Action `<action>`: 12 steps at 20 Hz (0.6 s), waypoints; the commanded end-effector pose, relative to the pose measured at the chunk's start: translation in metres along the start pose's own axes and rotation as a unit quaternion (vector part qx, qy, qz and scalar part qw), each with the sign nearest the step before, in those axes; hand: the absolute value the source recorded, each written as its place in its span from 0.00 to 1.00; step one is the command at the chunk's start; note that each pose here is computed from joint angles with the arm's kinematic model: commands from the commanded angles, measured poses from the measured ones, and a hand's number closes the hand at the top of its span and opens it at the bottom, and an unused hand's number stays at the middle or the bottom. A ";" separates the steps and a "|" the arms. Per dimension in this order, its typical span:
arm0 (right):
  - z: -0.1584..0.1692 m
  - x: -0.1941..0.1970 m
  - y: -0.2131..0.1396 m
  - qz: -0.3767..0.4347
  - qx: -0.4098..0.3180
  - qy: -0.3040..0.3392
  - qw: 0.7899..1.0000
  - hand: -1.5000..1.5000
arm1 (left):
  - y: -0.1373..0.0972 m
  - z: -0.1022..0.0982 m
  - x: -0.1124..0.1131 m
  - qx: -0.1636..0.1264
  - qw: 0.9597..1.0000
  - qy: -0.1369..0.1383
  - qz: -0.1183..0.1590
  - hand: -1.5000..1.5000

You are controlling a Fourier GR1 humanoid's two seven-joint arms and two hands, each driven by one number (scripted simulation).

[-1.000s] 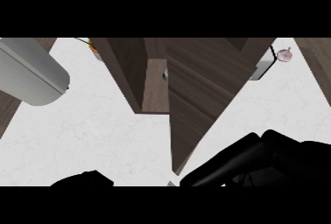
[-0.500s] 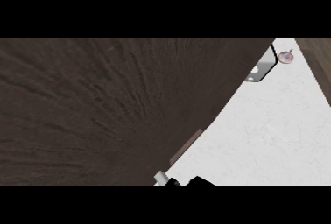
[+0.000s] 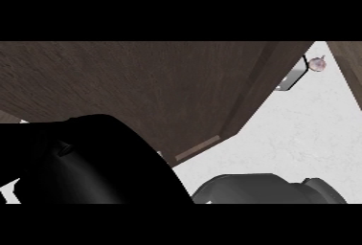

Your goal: Pick up the wine, place it into the cabinet and close the cabinet

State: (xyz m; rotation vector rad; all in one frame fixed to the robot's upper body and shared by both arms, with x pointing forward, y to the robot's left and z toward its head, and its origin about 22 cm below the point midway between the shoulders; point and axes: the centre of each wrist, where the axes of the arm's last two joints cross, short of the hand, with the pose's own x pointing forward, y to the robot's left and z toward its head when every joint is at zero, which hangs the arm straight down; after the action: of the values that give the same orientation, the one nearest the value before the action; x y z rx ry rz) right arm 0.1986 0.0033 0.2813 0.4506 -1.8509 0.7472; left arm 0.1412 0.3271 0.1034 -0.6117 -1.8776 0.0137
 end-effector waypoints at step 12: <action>-0.123 -0.065 -0.063 0.007 -0.129 0.064 0.990 1.00 | 0.033 -0.002 0.037 -0.015 1.000 -0.014 0.003 1.00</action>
State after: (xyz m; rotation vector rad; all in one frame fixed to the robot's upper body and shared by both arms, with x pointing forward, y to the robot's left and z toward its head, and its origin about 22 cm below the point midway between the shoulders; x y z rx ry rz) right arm 0.3123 0.0418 0.2801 0.2635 -1.8318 0.5837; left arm 0.1458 0.3643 0.1213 -0.6368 -1.8912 -0.0052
